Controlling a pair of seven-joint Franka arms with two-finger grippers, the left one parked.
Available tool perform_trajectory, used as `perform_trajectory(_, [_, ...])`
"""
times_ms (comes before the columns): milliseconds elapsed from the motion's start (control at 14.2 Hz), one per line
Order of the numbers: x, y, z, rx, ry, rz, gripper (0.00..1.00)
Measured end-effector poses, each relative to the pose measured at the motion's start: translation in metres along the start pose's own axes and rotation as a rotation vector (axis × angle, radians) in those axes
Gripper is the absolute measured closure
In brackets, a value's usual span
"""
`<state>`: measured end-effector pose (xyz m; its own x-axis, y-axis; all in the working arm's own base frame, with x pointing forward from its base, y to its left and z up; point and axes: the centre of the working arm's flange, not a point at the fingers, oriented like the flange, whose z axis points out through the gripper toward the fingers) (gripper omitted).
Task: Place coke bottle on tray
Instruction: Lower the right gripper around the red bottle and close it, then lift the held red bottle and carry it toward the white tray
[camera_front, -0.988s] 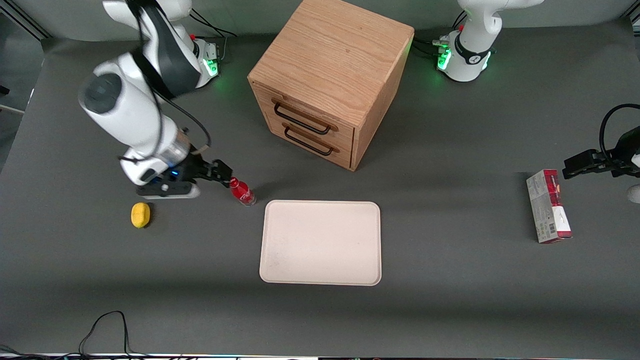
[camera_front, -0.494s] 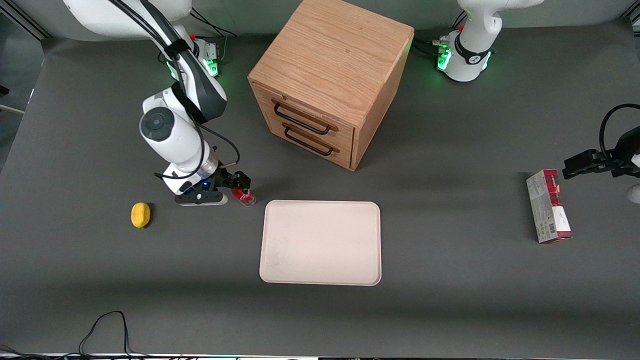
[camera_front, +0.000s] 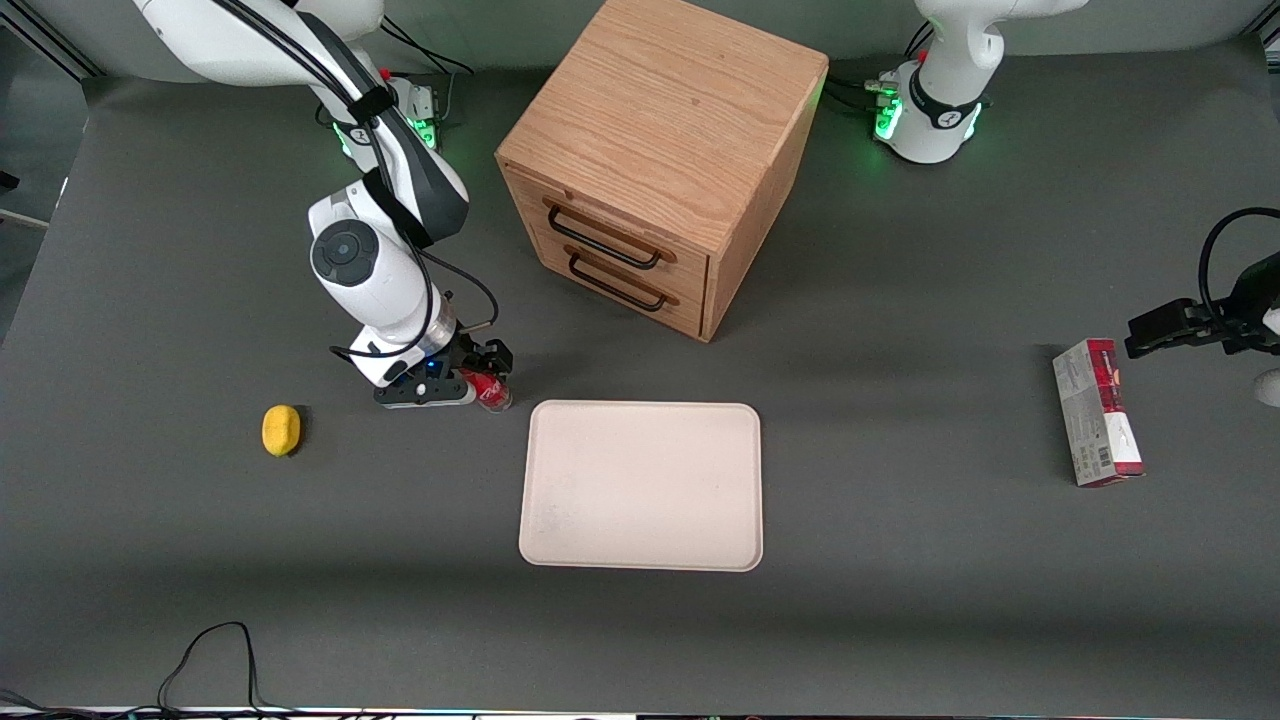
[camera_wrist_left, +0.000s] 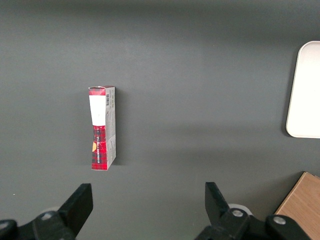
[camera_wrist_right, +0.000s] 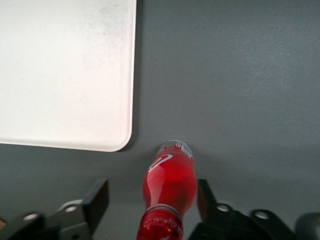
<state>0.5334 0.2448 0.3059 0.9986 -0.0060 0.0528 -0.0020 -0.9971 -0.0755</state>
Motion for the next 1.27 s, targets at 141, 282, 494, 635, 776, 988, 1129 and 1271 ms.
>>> perform_trajectory(141, [-0.002,0.000,0.001,-0.009,-0.010,-0.006,0.49])
perform_trajectory(282, [-0.001,0.001,0.000,-0.015,-0.010,-0.009,0.63])
perform_trajectory(494, [0.004,0.001,-0.006,-0.013,-0.004,-0.001,0.63])
perform_trajectory(635, [0.024,0.000,-0.035,-0.024,-0.011,0.015,0.63])
perform_trajectory(776, [0.051,0.001,-0.086,-0.033,-0.007,0.038,0.64])
perform_trajectory(988, [0.086,0.008,-0.173,-0.028,0.022,0.078,0.64])
perform_trajectory(1129, [0.102,0.018,-0.219,-0.021,0.032,0.105,0.64])
perform_trajectory(1271, [0.116,0.028,-0.248,-0.013,0.019,0.127,0.64])
